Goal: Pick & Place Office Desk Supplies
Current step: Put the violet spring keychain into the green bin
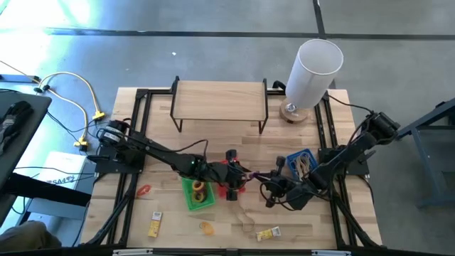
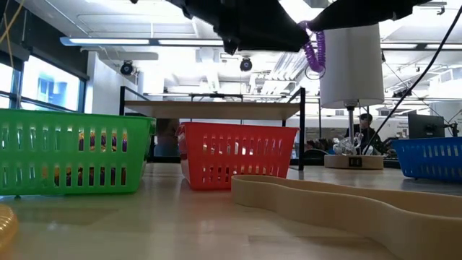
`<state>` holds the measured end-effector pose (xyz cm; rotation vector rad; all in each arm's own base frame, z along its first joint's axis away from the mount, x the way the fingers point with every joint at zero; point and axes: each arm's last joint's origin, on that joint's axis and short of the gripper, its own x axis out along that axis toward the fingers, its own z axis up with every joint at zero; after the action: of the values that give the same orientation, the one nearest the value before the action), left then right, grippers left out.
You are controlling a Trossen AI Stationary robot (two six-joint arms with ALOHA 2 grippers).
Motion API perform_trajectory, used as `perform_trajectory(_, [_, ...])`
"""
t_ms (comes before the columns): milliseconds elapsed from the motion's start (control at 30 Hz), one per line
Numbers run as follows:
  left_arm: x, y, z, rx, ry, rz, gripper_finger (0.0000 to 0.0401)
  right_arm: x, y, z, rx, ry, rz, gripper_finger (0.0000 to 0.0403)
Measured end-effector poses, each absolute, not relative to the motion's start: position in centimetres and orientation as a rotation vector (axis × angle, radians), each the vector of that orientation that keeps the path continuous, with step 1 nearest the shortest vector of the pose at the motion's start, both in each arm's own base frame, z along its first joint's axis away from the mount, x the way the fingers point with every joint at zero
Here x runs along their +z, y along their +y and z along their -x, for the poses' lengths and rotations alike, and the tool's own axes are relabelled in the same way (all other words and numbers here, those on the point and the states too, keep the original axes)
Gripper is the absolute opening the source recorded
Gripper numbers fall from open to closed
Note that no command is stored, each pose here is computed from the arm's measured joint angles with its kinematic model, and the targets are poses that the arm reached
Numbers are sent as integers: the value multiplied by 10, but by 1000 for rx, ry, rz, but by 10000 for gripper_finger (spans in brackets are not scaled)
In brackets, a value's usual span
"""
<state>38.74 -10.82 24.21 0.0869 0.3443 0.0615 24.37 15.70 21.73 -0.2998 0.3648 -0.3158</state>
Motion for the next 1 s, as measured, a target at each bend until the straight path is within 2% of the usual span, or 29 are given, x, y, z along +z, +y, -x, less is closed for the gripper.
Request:
perform_trajectory(700, [244,-102,-390,79,323,-65,127,219,149,-250,-324,364,322,4])
perform_trajectory(833, [244,-102,-390,80,321,-64,110,219,149,-250,-322,365,322,4])
perform_trajectory(1000, [244,-102,-390,81,320,-61,70,219,149,-250,-323,365,323,4])
